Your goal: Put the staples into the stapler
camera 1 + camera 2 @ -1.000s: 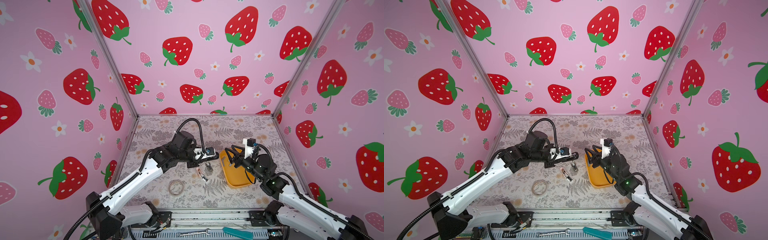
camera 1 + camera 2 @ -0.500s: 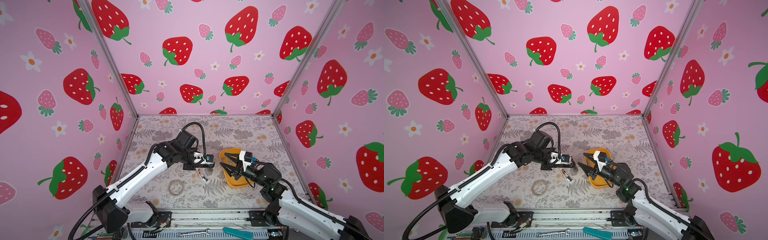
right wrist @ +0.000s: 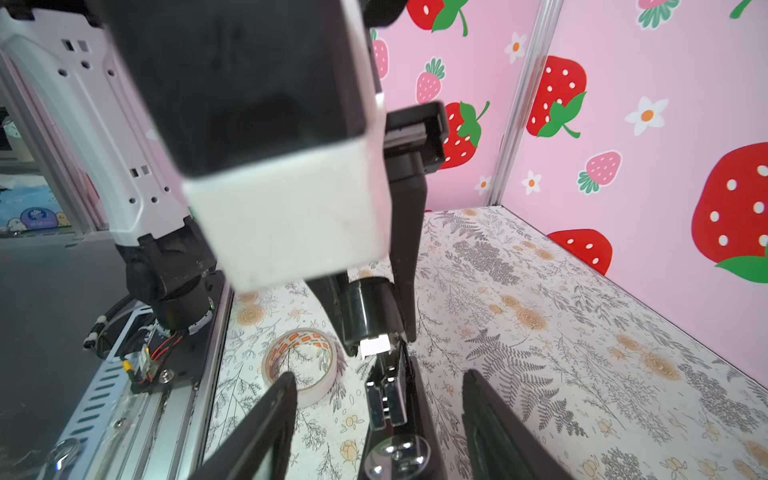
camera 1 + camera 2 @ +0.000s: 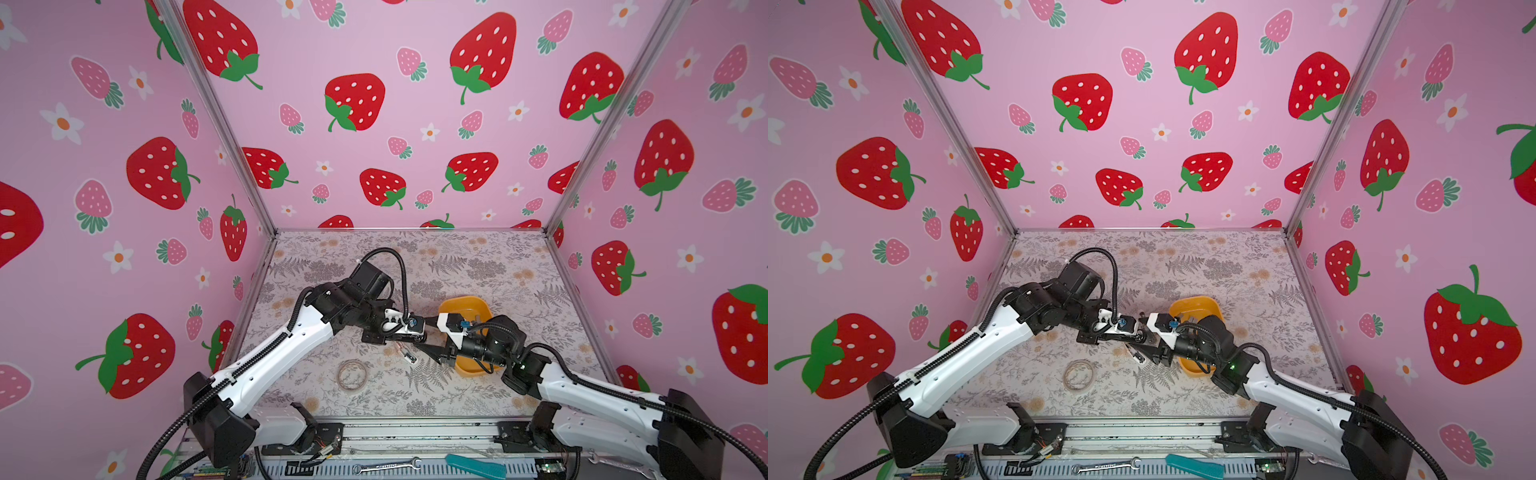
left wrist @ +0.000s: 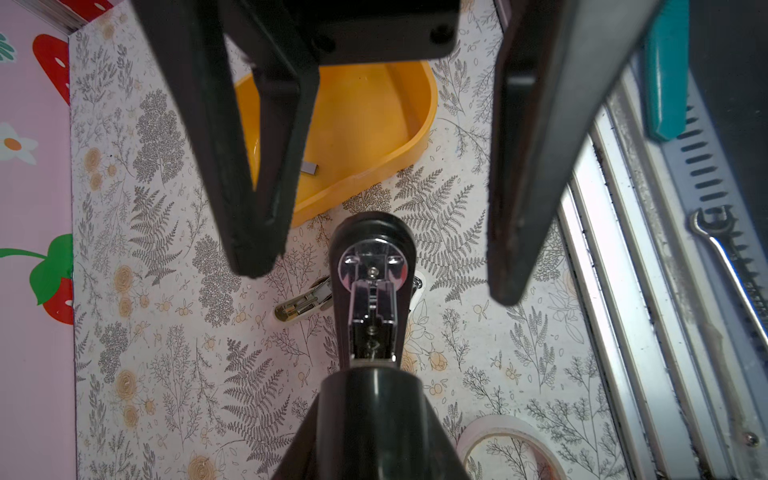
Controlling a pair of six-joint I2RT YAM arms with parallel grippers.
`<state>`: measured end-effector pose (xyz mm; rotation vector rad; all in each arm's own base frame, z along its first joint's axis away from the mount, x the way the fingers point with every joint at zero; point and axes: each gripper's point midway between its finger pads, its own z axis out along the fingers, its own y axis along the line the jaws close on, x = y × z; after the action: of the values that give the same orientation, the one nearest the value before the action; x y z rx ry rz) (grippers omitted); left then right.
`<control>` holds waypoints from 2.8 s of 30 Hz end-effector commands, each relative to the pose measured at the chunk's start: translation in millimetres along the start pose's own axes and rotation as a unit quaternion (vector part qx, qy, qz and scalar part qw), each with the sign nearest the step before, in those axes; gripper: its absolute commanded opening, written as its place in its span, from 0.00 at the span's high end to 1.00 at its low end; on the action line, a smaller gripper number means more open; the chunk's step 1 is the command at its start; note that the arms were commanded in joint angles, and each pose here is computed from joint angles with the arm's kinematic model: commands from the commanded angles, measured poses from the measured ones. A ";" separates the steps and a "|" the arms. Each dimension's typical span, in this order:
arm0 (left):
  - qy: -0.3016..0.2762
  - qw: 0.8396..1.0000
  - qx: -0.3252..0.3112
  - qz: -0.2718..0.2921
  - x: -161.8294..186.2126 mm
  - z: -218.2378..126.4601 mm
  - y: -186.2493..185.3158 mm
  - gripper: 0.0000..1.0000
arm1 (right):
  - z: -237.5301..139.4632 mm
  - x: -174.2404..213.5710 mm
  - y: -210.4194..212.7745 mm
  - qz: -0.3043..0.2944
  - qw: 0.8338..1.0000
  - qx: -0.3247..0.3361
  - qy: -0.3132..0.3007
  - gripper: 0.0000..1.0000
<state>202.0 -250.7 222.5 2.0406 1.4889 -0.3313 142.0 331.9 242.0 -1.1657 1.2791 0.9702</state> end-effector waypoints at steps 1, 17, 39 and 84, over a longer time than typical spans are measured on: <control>-0.059 0.997 -0.031 0.034 -31.5 -29.2 9.6 1.00 | 3.7 -4.9 -0.5 -0.027 1.000 -0.002 0.001 0.39; -0.045 0.998 0.015 0.046 -35.6 -26.8 -2.4 1.00 | 10.2 0.7 -7.7 -0.020 0.999 0.015 0.020 0.42; -0.084 0.996 0.011 0.035 -41.5 -31.9 0.9 1.00 | 13.6 -10.2 12.1 -0.026 0.999 -0.031 0.010 0.76; -0.153 0.987 -0.054 0.016 -32.5 -68.5 10.7 1.00 | 53.6 65.3 -6.0 0.015 0.984 -0.024 0.178 0.58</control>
<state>193.1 -227.9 268.0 1.8765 1.4209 -0.4974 163.8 380.8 186.5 -1.3663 1.5282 0.8789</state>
